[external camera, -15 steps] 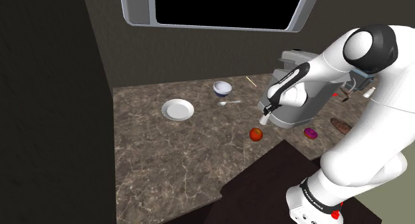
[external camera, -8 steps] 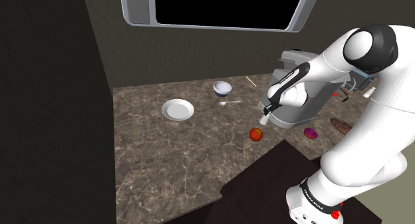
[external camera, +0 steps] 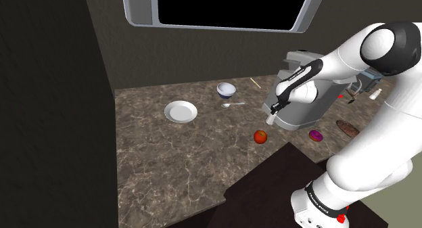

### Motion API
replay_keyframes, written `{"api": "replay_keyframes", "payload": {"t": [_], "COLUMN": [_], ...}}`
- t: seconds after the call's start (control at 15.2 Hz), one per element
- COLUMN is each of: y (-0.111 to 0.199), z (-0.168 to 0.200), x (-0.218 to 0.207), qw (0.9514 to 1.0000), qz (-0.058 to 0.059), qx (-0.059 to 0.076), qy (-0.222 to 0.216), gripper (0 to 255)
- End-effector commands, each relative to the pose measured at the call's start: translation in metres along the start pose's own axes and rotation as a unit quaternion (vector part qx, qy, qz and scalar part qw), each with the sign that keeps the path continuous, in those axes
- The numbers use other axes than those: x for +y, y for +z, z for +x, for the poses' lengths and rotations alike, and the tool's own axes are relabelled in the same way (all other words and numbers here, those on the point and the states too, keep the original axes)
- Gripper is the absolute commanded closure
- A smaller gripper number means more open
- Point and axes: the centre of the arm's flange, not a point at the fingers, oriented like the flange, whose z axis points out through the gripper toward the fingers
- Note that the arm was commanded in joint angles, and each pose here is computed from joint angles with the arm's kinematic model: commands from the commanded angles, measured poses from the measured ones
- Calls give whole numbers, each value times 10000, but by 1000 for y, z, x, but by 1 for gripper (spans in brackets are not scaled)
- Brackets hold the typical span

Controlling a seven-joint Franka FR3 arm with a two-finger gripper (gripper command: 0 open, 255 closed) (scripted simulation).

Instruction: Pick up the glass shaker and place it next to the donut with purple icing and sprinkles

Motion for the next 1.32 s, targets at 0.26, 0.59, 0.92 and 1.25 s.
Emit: {"api": "replay_keyframes", "payload": {"t": [0.26, 0.59, 0.92, 1.25], "y": [-35, -61, -87, -113], "z": [4, 9, 13, 17], "x": [7, 10, 13, 15], "qw": [10000, 10000, 10000, 10000], "qz": [-30, -30, -30, -30], "qx": [43, 43, 43, 43], "qy": [34, 34, 34, 34], "gripper": [255, 255, 255, 255]}}
